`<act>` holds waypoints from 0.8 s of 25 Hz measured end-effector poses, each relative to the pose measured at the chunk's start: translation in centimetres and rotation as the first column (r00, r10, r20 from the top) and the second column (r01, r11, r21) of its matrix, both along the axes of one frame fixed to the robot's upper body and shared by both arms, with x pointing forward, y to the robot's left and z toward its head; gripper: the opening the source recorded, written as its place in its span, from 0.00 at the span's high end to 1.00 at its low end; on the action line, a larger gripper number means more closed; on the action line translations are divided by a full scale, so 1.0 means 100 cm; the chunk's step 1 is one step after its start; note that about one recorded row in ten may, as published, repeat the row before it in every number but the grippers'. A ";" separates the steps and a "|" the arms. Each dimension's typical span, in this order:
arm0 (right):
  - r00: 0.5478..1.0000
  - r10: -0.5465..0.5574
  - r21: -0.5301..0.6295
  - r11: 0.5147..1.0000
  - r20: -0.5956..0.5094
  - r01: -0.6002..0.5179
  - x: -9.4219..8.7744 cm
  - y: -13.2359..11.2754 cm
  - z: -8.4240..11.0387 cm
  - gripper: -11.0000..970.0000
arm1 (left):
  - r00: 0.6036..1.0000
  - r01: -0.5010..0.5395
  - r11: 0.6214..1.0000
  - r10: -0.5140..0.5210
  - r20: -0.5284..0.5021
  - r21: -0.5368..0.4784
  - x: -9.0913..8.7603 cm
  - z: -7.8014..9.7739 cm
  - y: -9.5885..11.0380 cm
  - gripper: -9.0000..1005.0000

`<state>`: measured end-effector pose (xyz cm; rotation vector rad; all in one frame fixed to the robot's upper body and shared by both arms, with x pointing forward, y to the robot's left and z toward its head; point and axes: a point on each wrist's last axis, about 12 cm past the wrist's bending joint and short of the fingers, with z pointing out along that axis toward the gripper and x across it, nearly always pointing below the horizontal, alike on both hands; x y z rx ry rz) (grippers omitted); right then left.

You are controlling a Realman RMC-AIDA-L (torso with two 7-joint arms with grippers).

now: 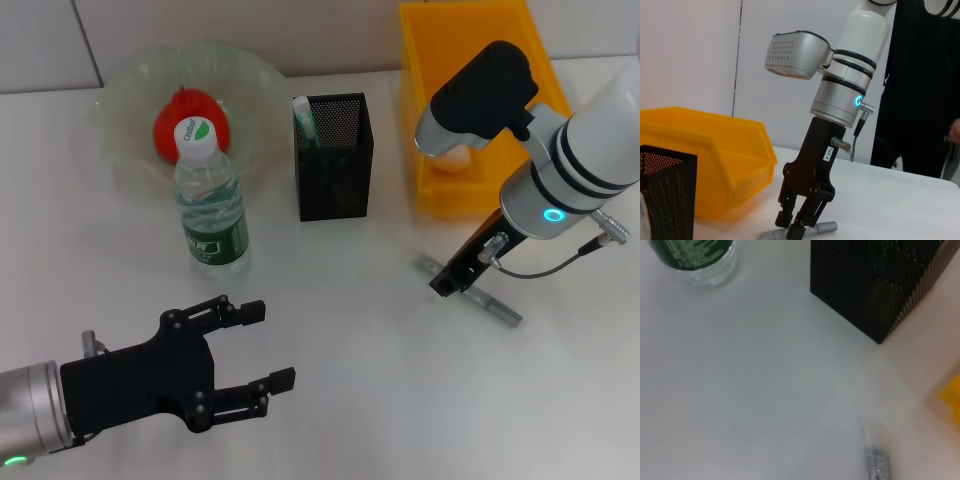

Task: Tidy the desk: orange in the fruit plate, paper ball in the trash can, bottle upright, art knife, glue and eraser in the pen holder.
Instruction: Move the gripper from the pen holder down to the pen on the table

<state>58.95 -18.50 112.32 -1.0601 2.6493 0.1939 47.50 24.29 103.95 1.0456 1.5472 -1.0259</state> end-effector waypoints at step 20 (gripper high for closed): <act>1.000 0.015 0.013 1.000 -0.023 -0.015 0.000 0.002 -0.001 0.85 | 1.000 0.001 1.000 -0.001 -0.004 0.001 -0.001 -0.001 0.000 0.20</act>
